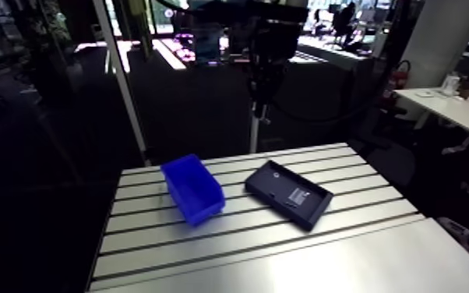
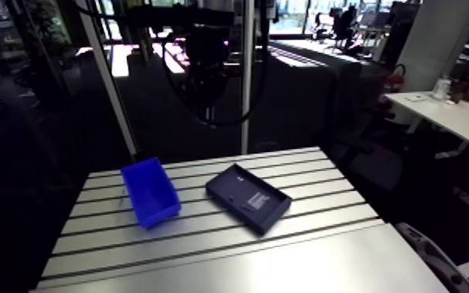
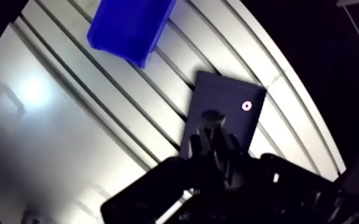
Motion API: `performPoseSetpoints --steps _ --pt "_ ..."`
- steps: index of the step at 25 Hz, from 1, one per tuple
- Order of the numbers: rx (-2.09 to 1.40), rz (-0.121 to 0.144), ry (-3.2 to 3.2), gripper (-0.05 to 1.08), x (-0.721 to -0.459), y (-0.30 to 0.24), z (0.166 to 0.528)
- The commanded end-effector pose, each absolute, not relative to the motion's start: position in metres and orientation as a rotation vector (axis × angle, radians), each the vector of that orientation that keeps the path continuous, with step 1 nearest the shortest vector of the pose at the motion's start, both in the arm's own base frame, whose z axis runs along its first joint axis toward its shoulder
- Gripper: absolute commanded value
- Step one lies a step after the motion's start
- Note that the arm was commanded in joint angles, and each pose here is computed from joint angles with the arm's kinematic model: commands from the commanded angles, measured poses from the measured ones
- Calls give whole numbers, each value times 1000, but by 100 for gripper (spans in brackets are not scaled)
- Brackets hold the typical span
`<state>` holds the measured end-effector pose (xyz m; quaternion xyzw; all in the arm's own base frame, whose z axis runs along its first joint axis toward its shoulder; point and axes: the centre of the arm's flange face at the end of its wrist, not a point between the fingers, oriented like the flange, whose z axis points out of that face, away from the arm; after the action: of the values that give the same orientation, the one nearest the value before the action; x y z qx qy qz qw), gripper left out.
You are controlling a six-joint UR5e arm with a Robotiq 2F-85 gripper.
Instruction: Pick up the M10 bolt from the tray and put it into the blue bin.
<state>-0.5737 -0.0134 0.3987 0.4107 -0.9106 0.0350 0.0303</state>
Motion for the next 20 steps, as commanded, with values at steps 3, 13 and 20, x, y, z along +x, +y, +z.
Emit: performPoseSetpoints --steps 3,13,20 --pt "1879 129 -2543 107 -602 -42 399" --pt "2284 4 -2205 108 -602 -95 404" --pt "2373 -50 -2049 108 -595 -125 396"
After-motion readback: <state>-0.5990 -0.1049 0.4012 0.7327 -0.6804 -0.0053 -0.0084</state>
